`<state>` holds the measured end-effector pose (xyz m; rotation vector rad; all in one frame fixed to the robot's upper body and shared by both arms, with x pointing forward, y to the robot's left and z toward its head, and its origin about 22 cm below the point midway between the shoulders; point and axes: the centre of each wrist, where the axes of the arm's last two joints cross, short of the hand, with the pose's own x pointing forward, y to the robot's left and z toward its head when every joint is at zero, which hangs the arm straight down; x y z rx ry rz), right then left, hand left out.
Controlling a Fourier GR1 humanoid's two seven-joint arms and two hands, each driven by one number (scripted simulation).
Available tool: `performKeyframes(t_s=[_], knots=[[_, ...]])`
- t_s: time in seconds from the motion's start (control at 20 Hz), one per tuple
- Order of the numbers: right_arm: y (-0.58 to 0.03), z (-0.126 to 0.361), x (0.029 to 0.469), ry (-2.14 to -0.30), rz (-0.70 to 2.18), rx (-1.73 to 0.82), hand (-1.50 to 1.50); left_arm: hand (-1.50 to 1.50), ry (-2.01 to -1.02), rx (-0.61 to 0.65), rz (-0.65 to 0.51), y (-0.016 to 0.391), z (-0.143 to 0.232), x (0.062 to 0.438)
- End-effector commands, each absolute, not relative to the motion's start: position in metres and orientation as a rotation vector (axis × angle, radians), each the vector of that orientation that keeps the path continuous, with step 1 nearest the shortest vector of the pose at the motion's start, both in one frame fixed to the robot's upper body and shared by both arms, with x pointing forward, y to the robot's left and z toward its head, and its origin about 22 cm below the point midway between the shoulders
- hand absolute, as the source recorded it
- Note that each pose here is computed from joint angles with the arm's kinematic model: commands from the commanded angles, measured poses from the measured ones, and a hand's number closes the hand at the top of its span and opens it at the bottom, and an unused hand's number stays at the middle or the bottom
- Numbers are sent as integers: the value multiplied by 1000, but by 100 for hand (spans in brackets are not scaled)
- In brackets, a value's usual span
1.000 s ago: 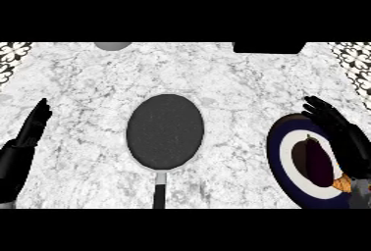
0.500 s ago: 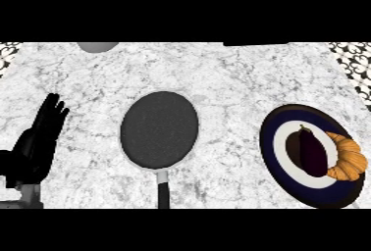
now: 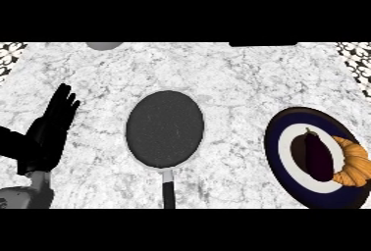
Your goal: Pick the croissant from the plate and place it in the pan
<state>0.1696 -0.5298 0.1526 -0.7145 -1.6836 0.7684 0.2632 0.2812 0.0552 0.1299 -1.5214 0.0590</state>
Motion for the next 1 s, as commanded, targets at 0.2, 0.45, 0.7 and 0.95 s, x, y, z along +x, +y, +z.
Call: performKeyframes(t_s=[0.2, 0.45, 0.7, 0.95], knots=[[-510, 196, 193, -1462, 1089, -795, -150, 0, -1527, 104, 30, 286, 75, 274], [-482, 190, 219, -1289, 1221, -866, -150, 0, -1528, 87, 39, 263, 59, 281], [-454, 184, 225, -1035, 1392, -792, -150, 0, -1517, 75, 34, 258, 56, 280], [-434, 168, 229, -834, 1483, -709, -150, 0, -1527, 91, 31, 284, 56, 283]])
